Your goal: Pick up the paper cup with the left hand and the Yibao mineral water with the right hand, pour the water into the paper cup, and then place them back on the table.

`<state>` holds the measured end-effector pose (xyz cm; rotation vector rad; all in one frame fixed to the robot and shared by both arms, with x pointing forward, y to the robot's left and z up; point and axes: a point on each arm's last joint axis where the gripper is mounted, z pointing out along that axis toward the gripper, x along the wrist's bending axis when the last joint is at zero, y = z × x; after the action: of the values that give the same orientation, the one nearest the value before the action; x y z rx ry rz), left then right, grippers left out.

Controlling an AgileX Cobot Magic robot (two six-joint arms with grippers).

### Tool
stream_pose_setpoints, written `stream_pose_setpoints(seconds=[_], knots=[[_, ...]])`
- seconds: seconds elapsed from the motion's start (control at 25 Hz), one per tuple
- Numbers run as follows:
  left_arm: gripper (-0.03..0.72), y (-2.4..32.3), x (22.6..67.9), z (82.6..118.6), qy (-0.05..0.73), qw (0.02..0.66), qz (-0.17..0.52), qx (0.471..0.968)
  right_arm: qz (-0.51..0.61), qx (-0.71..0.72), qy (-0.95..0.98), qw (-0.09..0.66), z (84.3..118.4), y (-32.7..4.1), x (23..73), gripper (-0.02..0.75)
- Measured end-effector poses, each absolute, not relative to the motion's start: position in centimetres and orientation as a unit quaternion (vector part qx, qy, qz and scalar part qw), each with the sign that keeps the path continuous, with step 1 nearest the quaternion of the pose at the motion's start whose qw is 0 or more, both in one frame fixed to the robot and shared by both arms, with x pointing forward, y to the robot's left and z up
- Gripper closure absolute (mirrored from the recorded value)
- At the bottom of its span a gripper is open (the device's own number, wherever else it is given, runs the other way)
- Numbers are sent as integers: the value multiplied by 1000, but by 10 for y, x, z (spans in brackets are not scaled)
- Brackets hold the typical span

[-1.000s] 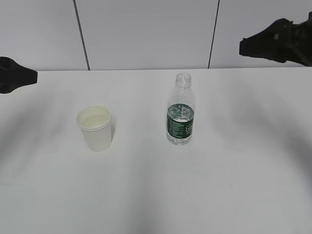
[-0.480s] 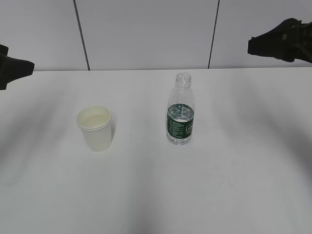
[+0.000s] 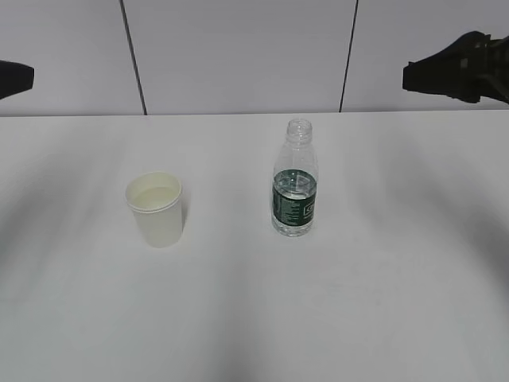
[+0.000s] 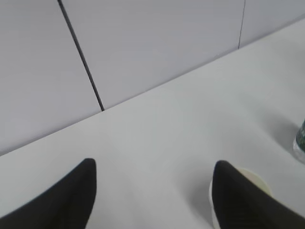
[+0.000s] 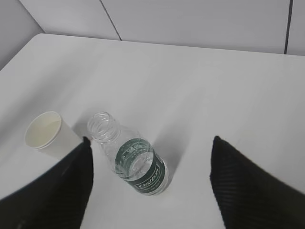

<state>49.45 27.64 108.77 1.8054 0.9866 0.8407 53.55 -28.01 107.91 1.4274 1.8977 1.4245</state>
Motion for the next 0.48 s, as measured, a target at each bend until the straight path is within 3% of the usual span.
stream_pose_setpoints(seconds=[0.48], knots=[[218,271,453,1092,455,496,297,677,512,484,690,167,1079,-275,532,146]])
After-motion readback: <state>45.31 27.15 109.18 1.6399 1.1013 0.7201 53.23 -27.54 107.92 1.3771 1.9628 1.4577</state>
